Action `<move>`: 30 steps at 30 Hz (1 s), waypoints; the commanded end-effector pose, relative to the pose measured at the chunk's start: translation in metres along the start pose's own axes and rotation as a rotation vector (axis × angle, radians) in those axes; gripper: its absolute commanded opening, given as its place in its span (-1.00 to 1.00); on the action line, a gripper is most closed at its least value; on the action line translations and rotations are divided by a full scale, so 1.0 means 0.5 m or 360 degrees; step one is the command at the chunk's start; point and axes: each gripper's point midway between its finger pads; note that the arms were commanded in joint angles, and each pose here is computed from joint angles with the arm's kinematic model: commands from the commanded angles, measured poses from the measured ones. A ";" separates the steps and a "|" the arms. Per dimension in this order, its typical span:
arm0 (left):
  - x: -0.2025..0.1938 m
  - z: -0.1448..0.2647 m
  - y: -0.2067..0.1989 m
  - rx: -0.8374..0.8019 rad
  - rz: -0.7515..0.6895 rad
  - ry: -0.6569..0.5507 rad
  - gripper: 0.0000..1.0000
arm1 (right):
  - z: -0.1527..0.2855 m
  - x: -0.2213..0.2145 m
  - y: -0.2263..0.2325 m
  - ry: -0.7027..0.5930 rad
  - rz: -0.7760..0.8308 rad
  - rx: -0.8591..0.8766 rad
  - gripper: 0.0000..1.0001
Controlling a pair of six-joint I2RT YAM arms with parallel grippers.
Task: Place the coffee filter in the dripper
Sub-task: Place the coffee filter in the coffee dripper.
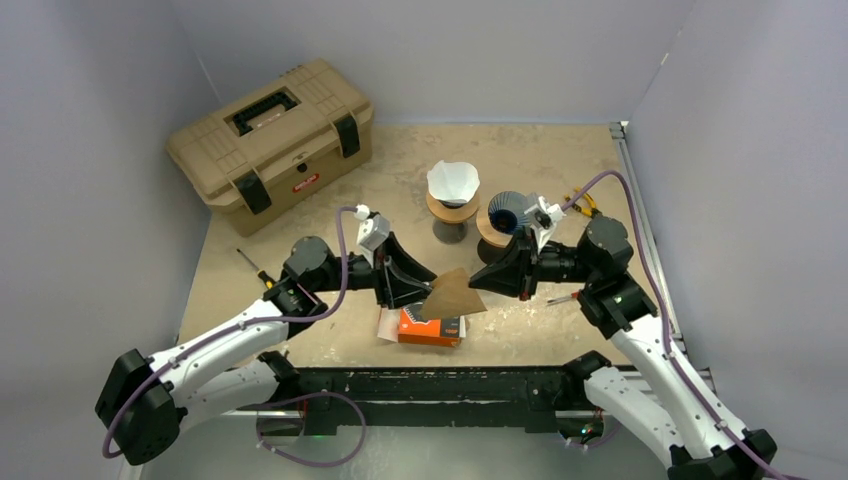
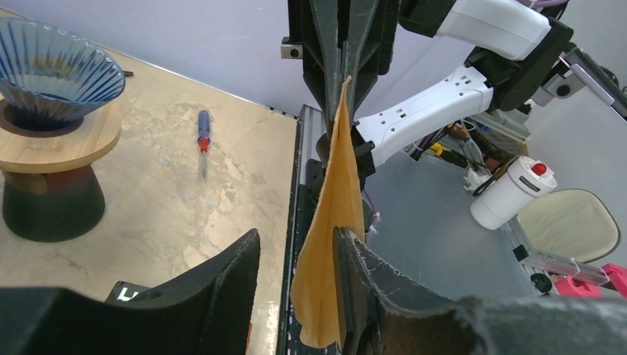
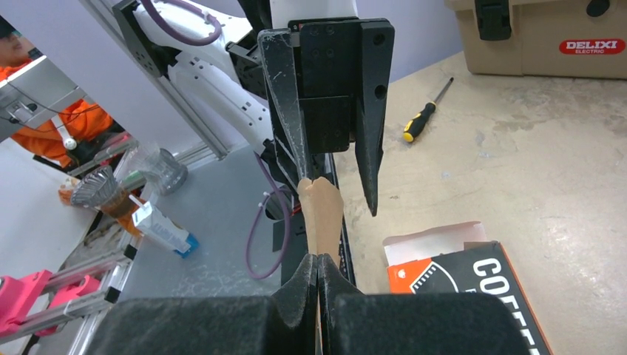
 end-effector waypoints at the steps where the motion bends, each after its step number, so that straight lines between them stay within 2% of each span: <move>1: 0.001 -0.017 -0.015 -0.0060 -0.0002 -0.0044 -0.22 | -0.003 0.007 0.001 -0.0027 0.0033 0.0022 -1.00; 10: -0.024 -0.032 0.000 0.0002 0.0015 -0.0006 -0.48 | -0.001 0.006 0.006 -0.0027 0.0040 0.0035 -1.00; 18: -0.020 -0.027 -0.006 -0.0001 -0.0012 0.0009 -0.98 | 0.000 0.004 0.002 -0.0040 0.0046 0.0012 -1.00; 30: 0.011 0.042 0.064 0.0514 -0.0257 0.0121 -1.00 | 0.001 0.003 -0.005 -0.0036 0.0050 -0.0021 -1.00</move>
Point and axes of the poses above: each gripper's point midway between its finger pads, its own z axis back along the fingers, its own y axis along the line the jaws close on, x = y × z, and after that the axes turned 9 degrees about -z, right-handed
